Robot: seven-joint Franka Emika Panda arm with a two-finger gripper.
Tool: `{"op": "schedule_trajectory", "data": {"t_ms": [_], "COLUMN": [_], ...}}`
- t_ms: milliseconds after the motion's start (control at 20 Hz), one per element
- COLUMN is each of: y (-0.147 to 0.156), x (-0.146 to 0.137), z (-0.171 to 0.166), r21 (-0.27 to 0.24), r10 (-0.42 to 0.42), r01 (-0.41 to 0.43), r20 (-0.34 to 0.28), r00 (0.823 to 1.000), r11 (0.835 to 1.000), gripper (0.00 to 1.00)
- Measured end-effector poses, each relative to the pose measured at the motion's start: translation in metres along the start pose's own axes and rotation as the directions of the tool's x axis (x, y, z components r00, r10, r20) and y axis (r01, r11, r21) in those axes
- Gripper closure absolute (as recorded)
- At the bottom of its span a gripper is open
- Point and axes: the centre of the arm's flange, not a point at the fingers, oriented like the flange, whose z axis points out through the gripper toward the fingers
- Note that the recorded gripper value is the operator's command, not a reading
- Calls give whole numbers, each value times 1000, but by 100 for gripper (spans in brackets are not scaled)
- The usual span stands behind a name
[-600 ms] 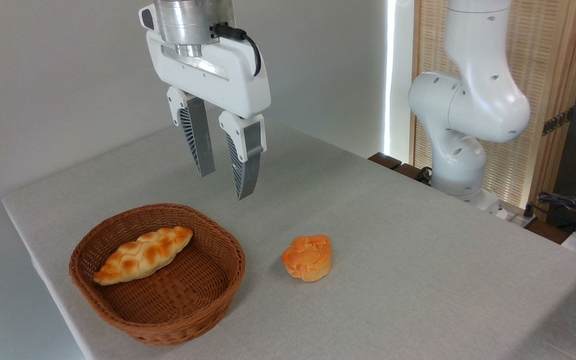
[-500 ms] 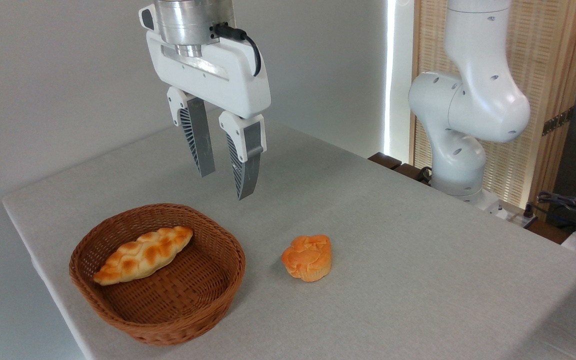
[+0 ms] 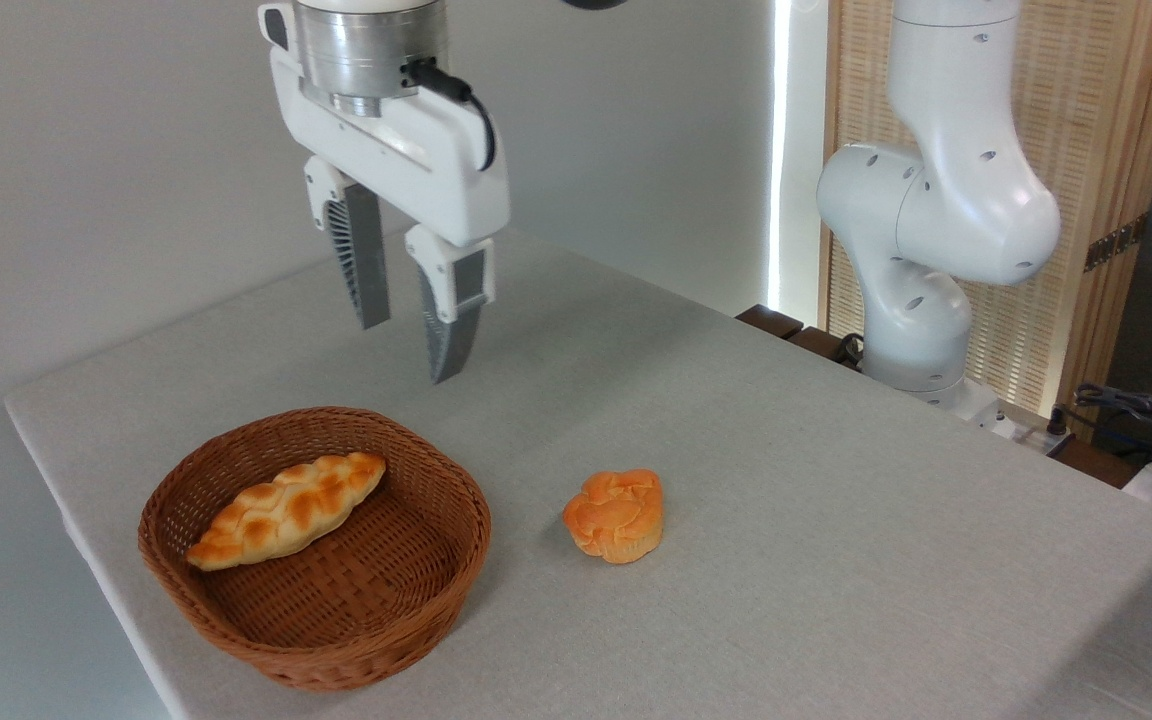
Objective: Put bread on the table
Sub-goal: 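Move the open gripper over the basket and lower onto the glazed roll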
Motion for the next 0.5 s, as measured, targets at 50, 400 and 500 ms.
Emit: {"op": "schedule_trajectory", "data": {"t_ms": [50, 400, 500], "y": [4, 57, 59], "x": [8, 105, 113], "z": [5, 93, 111], "r21": [0, 89, 123], "r10": [14, 105, 138], "r01": [-14, -100, -133], "r20": [-5, -56, -32], "r00": [1000, 993, 990], "r11": [1000, 991, 983], "gripper": [0, 0, 0]}}
